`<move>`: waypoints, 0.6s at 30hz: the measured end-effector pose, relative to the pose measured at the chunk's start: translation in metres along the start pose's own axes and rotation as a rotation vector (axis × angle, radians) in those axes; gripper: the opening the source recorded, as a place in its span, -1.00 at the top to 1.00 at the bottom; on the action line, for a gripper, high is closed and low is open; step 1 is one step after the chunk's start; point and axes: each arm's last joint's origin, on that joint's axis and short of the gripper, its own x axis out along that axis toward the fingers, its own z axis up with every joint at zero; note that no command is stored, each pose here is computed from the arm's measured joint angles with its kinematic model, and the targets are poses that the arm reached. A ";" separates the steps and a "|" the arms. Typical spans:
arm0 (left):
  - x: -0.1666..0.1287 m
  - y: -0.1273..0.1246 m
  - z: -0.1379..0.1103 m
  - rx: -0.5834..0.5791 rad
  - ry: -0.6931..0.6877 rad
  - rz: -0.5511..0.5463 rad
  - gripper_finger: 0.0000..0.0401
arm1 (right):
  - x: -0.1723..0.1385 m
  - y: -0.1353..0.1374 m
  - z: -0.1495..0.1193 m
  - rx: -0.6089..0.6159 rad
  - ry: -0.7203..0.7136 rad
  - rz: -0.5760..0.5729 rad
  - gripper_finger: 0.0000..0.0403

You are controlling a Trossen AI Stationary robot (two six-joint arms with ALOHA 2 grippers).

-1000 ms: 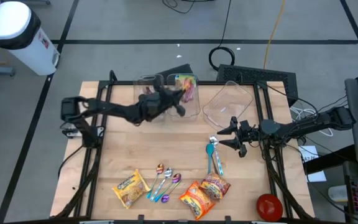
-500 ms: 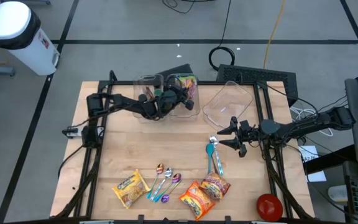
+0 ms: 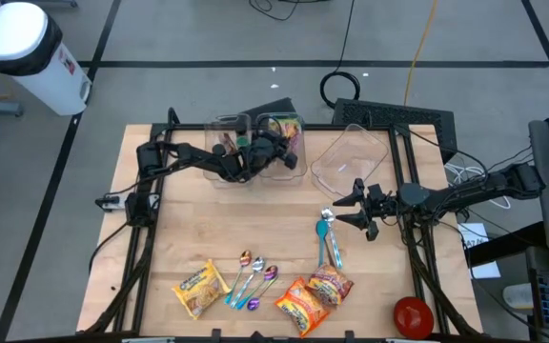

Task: Pick & Place Food Item
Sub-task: Put the green noodle pack into the middle transparent bin, then put the yellow noodle pack into the middle transparent bin

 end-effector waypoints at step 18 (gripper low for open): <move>-0.003 -0.002 0.005 0.079 0.050 -0.147 -0.09 | 0.000 0.000 0.000 0.003 0.002 0.003 0.03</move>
